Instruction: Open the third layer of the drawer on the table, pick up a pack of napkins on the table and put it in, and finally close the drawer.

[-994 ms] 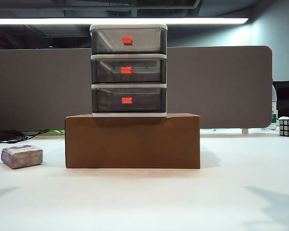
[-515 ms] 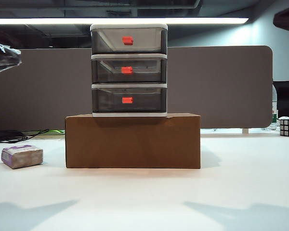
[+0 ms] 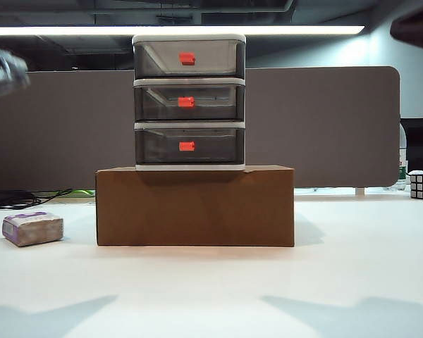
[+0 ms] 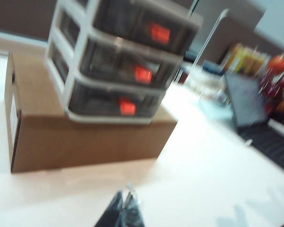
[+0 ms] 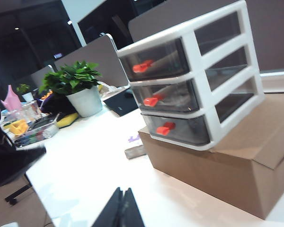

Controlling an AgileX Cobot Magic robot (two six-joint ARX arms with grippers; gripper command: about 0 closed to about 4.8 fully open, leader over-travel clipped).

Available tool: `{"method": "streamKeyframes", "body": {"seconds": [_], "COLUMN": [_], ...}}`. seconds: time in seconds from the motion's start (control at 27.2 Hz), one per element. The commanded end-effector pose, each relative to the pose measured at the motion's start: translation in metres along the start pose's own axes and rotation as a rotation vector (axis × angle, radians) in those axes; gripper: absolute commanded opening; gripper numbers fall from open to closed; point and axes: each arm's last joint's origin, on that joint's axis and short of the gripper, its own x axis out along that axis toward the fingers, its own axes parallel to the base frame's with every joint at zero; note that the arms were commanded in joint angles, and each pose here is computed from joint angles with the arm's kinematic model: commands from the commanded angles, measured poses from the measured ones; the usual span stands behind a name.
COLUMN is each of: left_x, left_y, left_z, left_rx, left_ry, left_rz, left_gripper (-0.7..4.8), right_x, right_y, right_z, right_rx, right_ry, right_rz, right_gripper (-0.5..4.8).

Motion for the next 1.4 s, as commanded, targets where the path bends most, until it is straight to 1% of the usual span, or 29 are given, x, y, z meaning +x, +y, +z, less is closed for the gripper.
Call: {"method": "streamKeyframes", "body": {"seconds": [0.04,0.07,0.11,0.18,0.22,0.26,0.29,0.37,0.4,0.48,0.52,0.63,0.7,0.77,0.85,0.92,0.96,0.99,1.03,1.1,1.14,1.21,1.25,1.33,1.36,1.4], "left_x": [0.009,0.016,0.028,0.044,0.062,0.07,0.086,0.104,0.108,0.118,0.121,0.127,0.134,0.141,0.142,0.142,0.142,0.145,0.147,0.154,0.158,0.162,0.162,0.165,0.167,0.169], "left_y": [-0.006,-0.01,-0.018,-0.029,-0.04,-0.044,-0.053,-0.062,-0.064,-0.069,-0.07,-0.071,-0.073,-0.076,-0.076,-0.076,-0.076,-0.076,-0.076,-0.078,-0.078,-0.078,-0.077,-0.073,-0.07,-0.067], "left_z": [0.004,0.004,0.005,0.005,0.004,0.003,0.0,-0.006,-0.008,-0.01,-0.011,-0.016,-0.021,-0.026,-0.029,-0.028,-0.028,-0.03,-0.031,-0.035,-0.038,-0.04,-0.041,-0.04,-0.04,-0.039], "left_rx": [-0.015,0.002,0.063,0.123,0.178,0.198,0.232,0.263,0.262,0.251,0.237,0.214,0.199,0.201,0.237,0.234,0.223,0.176,0.17,0.194,0.208,0.225,0.224,0.225,0.223,0.216], "left_ry": [-0.044,-0.039,0.003,0.057,0.099,0.113,0.141,0.16,0.161,0.135,0.104,0.057,0.028,0.024,0.046,0.041,0.04,0.031,0.028,0.021,0.007,-0.01,-0.012,-0.001,0.003,0.006], "left_rz": [0.045,0.084,0.107,0.126,0.168,0.192,0.234,0.286,0.3,0.319,0.337,0.366,0.387,0.385,0.388,0.391,0.39,0.395,0.407,0.451,0.499,0.56,0.564,0.563,0.564,0.558], "left_gripper": [-0.05,-0.05,-0.04,0.02,0.34,0.37,0.39,0.4,0.41,0.89,1.01,1.03,1.03,1.03,1.03,1.02,1.02,1.02,1.02,1.03,1.03,1.03,1.03,1.65,2.35,2.57], "right_x": [0.003,0.005,0.009,0.013,0.018,0.021,0.027,0.038,0.043,0.055,0.064,0.086,0.102,0.113,0.119,0.121,0.121,0.121,0.121,0.121,0.121,0.121,0.121,0.121,0.121,0.121], "right_y": [0.0,0.0,0.0,0.001,0.002,0.003,0.004,0.006,0.007,0.005,0.004,-0.002,-0.005,-0.008,-0.008,-0.007,-0.007,-0.007,-0.007,-0.007,-0.007,-0.007,-0.007,-0.007,-0.007,-0.007], "right_z": [0.002,0.003,0.005,0.008,0.012,0.016,0.023,0.036,0.039,0.045,0.047,0.044,0.04,0.038,0.038,0.041,0.041,0.041,0.041,0.042,0.042,0.042,0.042,0.042,0.042,0.042], "right_rx": [-0.001,0.002,-0.005,-0.015,-0.028,-0.029,-0.043,-0.081,-0.081,-0.105,-0.116,-0.129,-0.133,-0.125,-0.141,-0.165,-0.165,-0.166,-0.166,-0.169,-0.17,-0.189,-0.191,-0.191,-0.191,-0.191], "right_ry": [0.0,0.019,0.054,0.087,0.109,0.121,0.138,0.161,0.175,0.208,0.235,0.323,0.382,0.415,0.43,0.412,0.41,0.407,0.405,0.398,0.398,0.4,0.4,0.4,0.4,0.4], "right_rz": [-0.054,-0.063,-0.07,-0.074,-0.077,-0.079,-0.082,-0.084,-0.086,-0.124,-0.13,-0.146,-0.131,-0.124,-0.09,-0.068,-0.067,-0.063,-0.063,-0.061,-0.061,-0.058,-0.057,-0.058,-0.057,-0.057], "right_gripper": [-0.06,-0.06,-0.06,-0.06,-0.06,-0.06,-0.06,-0.06,-0.06,-0.06,-0.05,-0.06,-0.06,-0.06,-0.06,-0.06,-0.06,-0.06,-0.06,-0.06,-0.06,-0.06,-0.06,-0.06,-0.06,-0.06]}}
